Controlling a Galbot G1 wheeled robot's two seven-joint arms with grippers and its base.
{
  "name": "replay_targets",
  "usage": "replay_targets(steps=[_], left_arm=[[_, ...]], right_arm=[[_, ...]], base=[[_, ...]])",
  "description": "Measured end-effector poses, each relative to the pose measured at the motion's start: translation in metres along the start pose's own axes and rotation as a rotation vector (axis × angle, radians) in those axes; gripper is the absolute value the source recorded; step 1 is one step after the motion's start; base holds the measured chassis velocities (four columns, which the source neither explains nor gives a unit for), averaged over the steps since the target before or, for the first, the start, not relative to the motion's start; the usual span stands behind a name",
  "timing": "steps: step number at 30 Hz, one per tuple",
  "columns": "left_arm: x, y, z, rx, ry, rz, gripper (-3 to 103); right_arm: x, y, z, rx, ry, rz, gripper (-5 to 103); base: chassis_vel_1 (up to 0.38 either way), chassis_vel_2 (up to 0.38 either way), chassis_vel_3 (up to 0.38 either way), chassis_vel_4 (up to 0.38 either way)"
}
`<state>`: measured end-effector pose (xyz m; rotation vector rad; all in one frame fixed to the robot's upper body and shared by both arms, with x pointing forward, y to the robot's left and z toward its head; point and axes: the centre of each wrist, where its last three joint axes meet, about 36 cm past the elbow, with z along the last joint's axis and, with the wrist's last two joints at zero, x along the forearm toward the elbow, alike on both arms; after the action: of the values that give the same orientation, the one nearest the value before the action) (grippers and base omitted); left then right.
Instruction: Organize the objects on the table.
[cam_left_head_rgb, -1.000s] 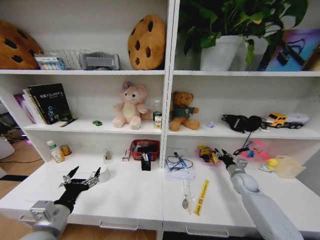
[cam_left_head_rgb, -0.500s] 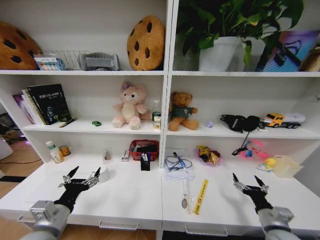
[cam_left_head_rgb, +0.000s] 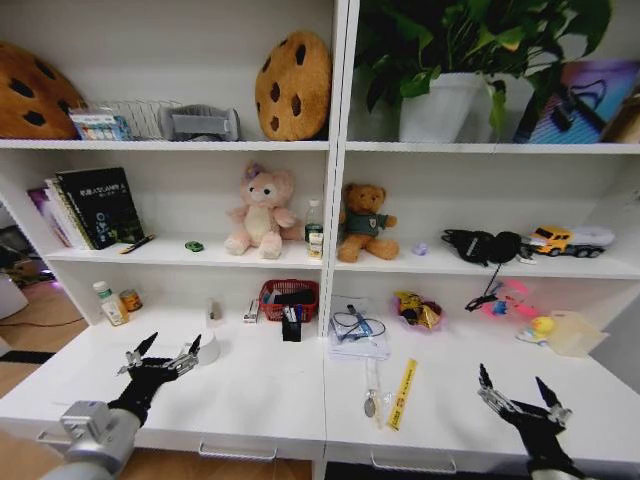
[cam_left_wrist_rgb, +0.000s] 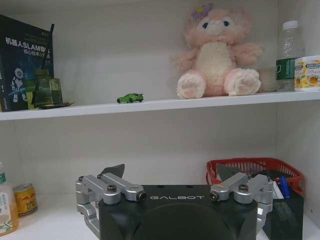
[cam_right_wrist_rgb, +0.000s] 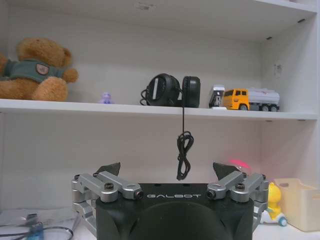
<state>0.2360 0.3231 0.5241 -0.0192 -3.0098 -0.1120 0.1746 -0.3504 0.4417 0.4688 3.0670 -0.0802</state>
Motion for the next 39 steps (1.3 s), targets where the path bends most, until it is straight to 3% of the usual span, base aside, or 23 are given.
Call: replay_targets(steps=[7,27,39], left_arm=[[0.0,0.0,0.0,0.0,0.0,0.0,100],[0.0,0.0,0.0,0.0,0.0,0.0,100],[0.0,0.0,0.0,0.0,0.0,0.0,100]], right_arm=[[0.009,0.013,-0.024,0.005,0.001,-0.046,100],[0.01,0.014,-0.018,0.031,0.017,-0.053,100],[0.01,0.014,-0.018,0.03,0.019,-0.053,100]], base=[[0.0,0.0,0.0,0.0],[0.0,0.0,0.0,0.0],[0.146,0.146,-0.161,-0.152]])
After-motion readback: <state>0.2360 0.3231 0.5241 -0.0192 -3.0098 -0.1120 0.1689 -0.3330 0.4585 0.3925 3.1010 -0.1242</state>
